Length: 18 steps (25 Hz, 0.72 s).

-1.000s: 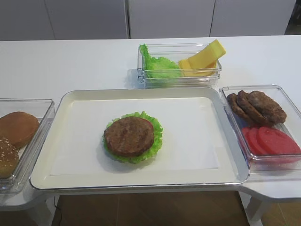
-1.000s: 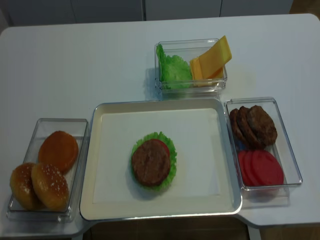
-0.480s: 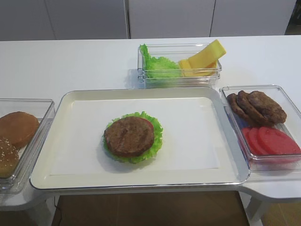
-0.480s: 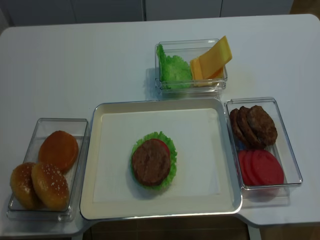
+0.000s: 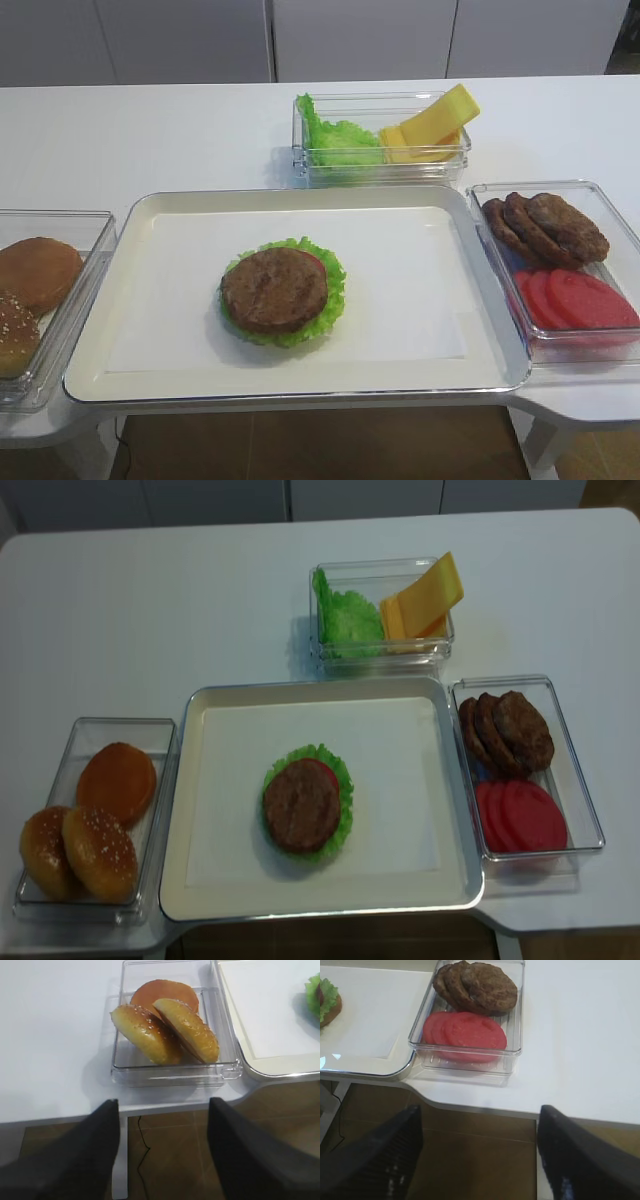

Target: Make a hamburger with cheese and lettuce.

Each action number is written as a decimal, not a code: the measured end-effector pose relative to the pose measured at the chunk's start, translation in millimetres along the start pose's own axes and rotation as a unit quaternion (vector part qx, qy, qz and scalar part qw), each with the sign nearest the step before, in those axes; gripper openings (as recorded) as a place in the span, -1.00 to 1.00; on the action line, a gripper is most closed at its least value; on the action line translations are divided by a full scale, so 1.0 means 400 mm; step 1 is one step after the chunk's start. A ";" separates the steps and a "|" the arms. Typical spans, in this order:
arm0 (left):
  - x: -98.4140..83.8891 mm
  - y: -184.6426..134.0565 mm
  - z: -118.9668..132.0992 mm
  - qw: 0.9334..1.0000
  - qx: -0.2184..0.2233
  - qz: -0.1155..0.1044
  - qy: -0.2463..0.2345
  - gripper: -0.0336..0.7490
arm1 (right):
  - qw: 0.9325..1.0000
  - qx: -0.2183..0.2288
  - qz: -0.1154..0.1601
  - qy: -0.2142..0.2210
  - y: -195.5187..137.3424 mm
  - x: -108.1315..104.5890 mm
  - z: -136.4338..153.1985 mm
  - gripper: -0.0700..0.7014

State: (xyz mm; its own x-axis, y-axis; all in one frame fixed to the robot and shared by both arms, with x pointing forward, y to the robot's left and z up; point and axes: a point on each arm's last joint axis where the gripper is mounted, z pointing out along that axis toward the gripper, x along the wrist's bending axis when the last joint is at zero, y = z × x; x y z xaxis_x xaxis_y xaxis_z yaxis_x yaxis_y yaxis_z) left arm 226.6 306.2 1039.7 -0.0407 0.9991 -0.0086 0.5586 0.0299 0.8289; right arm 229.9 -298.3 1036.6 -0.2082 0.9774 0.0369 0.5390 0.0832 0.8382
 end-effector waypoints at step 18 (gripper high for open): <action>0.000 0.000 0.000 1.000 0.000 0.000 0.000 0.14 | 0.998 -0.004 0.032 -0.048 0.001 0.003 0.001 0.62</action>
State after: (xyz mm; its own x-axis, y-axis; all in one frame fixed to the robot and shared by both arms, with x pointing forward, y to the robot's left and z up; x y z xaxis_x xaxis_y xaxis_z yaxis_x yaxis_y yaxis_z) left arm 226.6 306.2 1039.7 -0.0407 0.9991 -0.0086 0.5586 0.0299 0.8289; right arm 230.3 -297.1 1036.9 -0.0945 0.9948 0.0388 0.5424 0.0187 0.8399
